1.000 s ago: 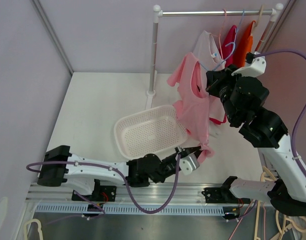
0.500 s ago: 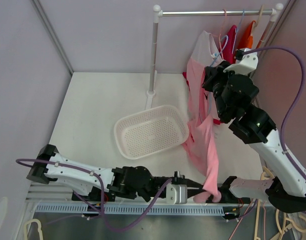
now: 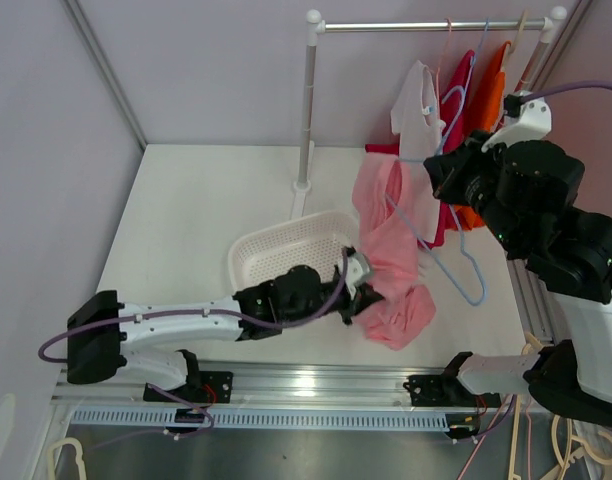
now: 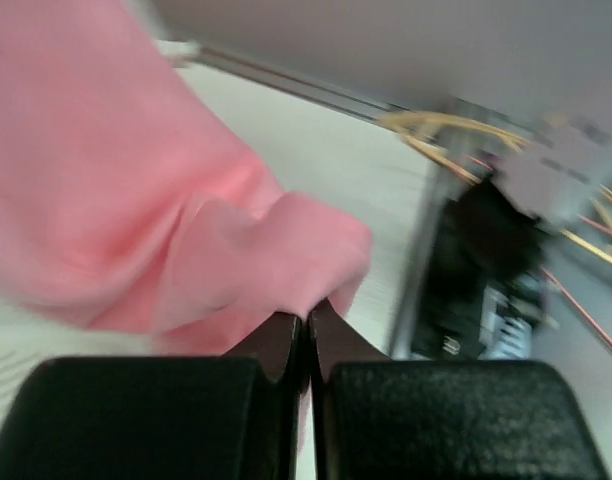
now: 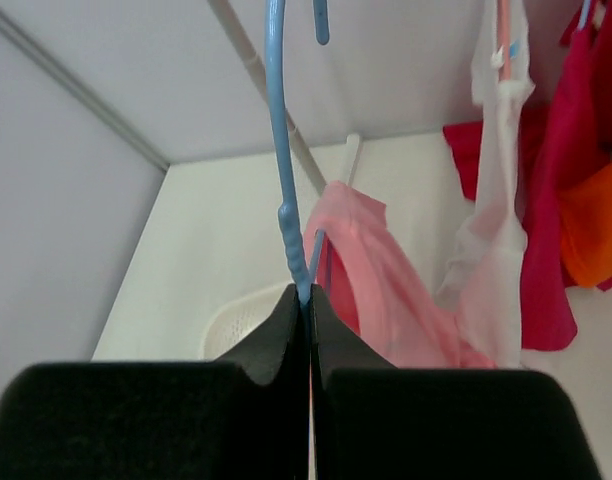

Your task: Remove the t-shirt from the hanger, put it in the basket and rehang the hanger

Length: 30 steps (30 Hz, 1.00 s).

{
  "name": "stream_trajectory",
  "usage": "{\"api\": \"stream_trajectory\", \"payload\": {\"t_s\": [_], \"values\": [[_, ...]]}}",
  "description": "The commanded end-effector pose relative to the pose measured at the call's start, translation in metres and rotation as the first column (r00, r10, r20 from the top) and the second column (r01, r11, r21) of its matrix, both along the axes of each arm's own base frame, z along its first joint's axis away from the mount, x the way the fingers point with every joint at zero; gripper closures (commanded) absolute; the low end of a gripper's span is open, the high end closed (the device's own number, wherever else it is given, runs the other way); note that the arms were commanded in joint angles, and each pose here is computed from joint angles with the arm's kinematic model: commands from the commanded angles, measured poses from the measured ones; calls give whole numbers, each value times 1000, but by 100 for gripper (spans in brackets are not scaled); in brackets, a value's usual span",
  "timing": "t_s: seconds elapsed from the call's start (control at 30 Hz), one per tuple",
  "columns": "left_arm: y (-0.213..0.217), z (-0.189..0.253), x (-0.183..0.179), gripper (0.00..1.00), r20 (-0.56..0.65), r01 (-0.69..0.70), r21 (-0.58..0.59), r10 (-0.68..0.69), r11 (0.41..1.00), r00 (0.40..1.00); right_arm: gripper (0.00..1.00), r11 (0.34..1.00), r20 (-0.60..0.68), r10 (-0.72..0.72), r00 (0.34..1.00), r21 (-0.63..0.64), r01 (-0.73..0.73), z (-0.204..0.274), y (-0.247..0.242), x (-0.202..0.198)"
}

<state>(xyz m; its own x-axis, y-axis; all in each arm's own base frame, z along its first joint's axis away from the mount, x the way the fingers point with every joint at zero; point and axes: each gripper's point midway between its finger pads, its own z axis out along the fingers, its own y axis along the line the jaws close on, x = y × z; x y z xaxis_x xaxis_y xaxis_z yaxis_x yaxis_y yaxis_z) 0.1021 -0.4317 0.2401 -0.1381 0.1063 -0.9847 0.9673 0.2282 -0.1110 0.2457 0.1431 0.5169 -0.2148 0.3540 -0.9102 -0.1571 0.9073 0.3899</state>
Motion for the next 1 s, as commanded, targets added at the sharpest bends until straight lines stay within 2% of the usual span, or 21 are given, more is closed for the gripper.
{"api": "stream_trajectory", "payload": {"t_s": [0.0, 0.03, 0.07, 0.1, 0.17, 0.2, 0.27, 0.3, 0.4, 0.47, 0.53, 0.57, 0.6, 0.67, 0.7, 0.8, 0.87, 0.97], "values": [[32, 67, 64, 99, -111, -276, -180, 260, 944, 959, 100, 984, -272, 120, 955, -96, -151, -74, 8, -33], [37, 83, 72, 99, -127, -300, -214, 278, 930, 952, 100, 982, -294, 138, 946, -80, -168, -81, 9, -40], [44, 81, 83, 99, -141, -345, -188, 323, 919, 936, 100, 981, -309, 147, 940, -75, -178, -87, 6, -46], [54, 114, 101, 99, -155, -402, -236, 374, 885, 915, 100, 980, -328, 153, 932, -74, -187, -93, -3, -58], [64, 116, 120, 99, -161, -440, -197, 414, 876, 896, 100, 977, -369, 158, 916, -76, -199, -104, -9, -70], [65, 140, 120, 99, -147, -420, -238, 395, 876, 907, 100, 977, -361, 162, 918, -72, -201, -102, -17, -77], [66, 154, 115, 99, -116, -379, -250, 362, 891, 925, 100, 984, -273, 146, 951, -62, -168, -88, -24, -72], [70, 187, 112, 99, -78, -359, -301, 353, 883, 932, 100, 986, -215, 147, 965, -43, -160, -78, -32, -76], [84, 230, 106, 99, -6, -339, -332, 357, 880, 934, 100, 993, -101, 97, 990, -53, -103, -63, -38, -61], [105, 291, 100, 99, 44, -332, -414, 383, 848, 923, 100, 994, -72, 48, 996, -96, -55, -62, -42, -49], [110, 298, 106, 99, 86, -353, -371, 410, 859, 908, 100, 995, -21, 22, 1000, -93, -24, -53, -39, -38], [133, 350, 101, 99, 113, -340, -460, 434, 820, 894, 100, 995, 24, 10, 1000, -99, -8, -48, -35, -29], [136, 352, 105, 99, 126, -351, -438, 443, 828, 887, 100, 995, 55, 5, 998, -96, 0, -43, -34, -24], [151, 390, 110, 99, 149, -351, -488, 473, 799, 869, 100, 998, 157, 6, 988, -59, 4, -21, -26, -15], [151, 392, 114, 99, 153, -357, -479, 476, 802, 866, 100, 995, 186, 21, 982, -102, -2, -20, -21, -9], [164, 420, 121, 99, 186, -367, -503, 513, 782, 838, 100, 993, 256, 31, 966, -114, -1, 8, -6, 8], [164, 419, 133, 99, 192, -390, -493, 535, 778, 823, 100, 990, 254, 53, 966, -143, -17, 11, 13, 27], [161, 414, 143, 99, 195, -382, -471, 516, 795, 834, 100, 989, 305, 77, 949, -142, -34, 24, 31, 45]]}}
